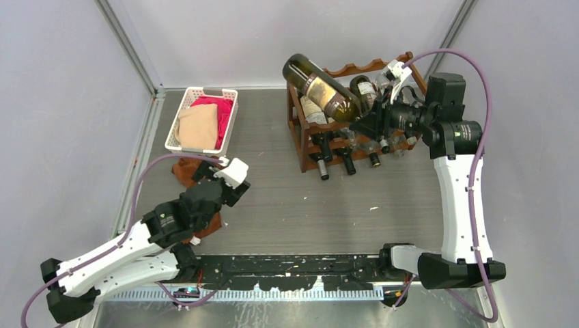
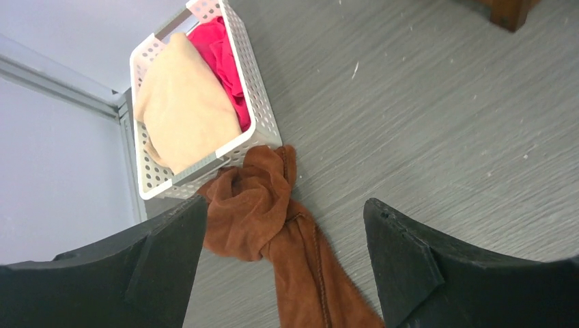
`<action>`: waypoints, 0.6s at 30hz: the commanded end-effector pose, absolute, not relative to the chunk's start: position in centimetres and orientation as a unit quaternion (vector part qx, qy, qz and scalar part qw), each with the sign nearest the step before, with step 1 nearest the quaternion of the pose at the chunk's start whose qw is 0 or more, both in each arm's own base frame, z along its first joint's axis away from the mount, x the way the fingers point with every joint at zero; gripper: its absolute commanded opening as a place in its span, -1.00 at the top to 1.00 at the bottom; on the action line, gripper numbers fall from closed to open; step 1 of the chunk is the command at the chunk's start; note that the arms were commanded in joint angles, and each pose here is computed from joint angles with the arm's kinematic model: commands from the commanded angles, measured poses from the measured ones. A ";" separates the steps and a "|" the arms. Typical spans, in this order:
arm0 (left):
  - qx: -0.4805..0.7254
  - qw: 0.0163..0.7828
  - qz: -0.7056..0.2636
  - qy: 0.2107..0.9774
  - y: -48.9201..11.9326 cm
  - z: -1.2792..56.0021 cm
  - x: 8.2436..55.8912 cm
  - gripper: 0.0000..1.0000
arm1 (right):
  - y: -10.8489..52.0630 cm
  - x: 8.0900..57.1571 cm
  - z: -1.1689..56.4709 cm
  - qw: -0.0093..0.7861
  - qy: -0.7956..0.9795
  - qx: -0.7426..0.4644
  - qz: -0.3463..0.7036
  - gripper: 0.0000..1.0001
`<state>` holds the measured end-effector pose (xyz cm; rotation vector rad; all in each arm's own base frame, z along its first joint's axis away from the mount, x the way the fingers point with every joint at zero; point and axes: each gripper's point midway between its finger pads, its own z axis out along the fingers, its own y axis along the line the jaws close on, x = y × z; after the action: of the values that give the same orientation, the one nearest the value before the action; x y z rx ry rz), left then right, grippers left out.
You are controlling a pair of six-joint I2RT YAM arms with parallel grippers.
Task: Put the wine bottle on the wine rack
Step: Pick up the wine bottle from the center of the board, then place the wine bottle in the wine rack.
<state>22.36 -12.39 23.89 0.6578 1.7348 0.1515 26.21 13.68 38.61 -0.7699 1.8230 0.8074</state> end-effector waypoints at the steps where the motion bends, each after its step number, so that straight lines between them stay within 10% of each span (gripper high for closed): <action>1: 0.311 0.580 0.082 0.748 -12.7 23.3 22.5 -0.68 | 14.2 29.6 43.2 0.554 0.707 -0.268 0.347 0.98; 18: 0.302 0.590 0.079 0.745 -12.1 23.3 22.3 -0.70 | 15.2 35.3 39.8 0.554 0.764 -0.110 0.313 0.97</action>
<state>22.03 -12.07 22.56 0.7308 1.7603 0.1877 32.71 14.98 34.21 -0.3132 2.0380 0.7921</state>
